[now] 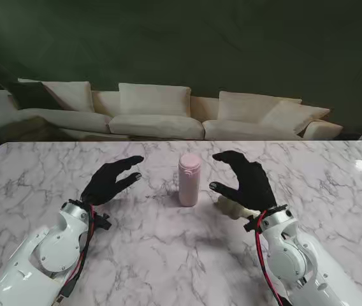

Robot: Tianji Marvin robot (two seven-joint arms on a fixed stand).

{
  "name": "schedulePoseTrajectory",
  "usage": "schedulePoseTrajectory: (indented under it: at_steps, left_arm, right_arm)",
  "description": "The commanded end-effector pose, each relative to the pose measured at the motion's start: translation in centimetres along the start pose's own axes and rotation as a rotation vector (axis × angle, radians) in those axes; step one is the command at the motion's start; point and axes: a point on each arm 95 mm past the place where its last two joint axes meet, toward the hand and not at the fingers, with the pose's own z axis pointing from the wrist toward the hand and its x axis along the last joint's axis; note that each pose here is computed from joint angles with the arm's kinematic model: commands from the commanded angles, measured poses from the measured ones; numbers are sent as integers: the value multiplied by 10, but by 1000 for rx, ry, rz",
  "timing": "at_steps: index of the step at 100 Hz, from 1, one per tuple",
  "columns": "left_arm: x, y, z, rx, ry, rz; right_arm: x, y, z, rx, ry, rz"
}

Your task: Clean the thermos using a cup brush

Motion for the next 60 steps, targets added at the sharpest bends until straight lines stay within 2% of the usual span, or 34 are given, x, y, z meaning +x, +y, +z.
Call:
schedulePoseTrajectory:
  at_steps: [1, 60]
  left_arm:
    - [0, 2, 0, -7, 2, -5]
    - [-1, 1, 1, -5, -7, 25]
  right_arm:
    - [-1, -2, 0, 5, -3, 0]
    - [-1, 8, -9, -38, -28, 7]
